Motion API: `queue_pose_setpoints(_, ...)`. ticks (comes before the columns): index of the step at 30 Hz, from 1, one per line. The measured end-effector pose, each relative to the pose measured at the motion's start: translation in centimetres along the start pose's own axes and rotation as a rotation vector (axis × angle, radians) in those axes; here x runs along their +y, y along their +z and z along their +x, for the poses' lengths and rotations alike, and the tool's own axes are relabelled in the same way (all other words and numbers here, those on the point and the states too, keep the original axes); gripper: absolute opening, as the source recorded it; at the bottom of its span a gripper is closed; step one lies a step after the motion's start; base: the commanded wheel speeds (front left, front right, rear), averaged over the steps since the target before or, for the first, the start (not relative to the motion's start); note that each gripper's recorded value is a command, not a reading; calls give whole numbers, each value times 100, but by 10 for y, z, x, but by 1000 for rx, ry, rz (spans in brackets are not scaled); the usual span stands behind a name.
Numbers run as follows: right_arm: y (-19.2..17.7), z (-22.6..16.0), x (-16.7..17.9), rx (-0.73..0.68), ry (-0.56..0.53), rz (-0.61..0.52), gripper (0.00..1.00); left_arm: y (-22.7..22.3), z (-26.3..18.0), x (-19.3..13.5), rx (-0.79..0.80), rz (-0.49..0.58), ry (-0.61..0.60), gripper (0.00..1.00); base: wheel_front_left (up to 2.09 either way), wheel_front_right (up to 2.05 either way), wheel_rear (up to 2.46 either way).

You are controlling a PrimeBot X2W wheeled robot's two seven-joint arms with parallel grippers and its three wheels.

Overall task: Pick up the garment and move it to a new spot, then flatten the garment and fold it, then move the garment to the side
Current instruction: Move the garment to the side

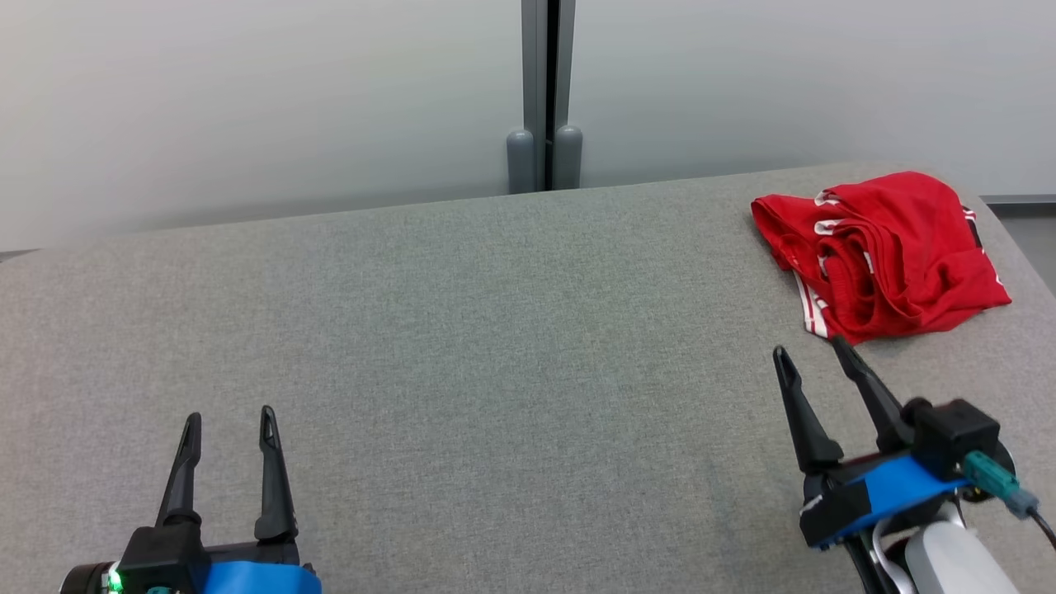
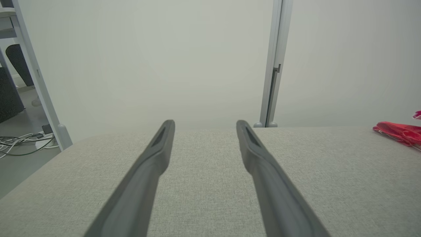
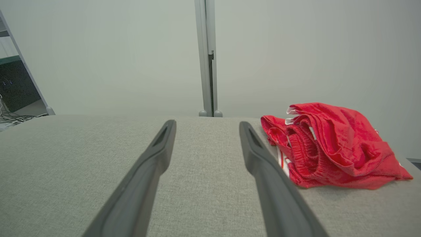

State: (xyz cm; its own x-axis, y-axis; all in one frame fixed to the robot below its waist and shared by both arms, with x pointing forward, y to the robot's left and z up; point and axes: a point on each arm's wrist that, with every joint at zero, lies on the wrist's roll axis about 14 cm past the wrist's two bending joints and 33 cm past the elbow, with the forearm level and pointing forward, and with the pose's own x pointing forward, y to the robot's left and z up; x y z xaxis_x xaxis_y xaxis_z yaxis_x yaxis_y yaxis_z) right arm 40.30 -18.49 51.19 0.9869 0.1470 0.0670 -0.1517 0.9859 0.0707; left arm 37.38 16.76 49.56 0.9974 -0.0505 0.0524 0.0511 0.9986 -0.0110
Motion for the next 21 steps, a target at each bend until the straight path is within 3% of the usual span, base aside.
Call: queue_pose_setpoints(21, 1, -38, 3, -36, -86, 44, 100, 1, -23, 16, 2, 11, 48, 100, 0, 0, 0)
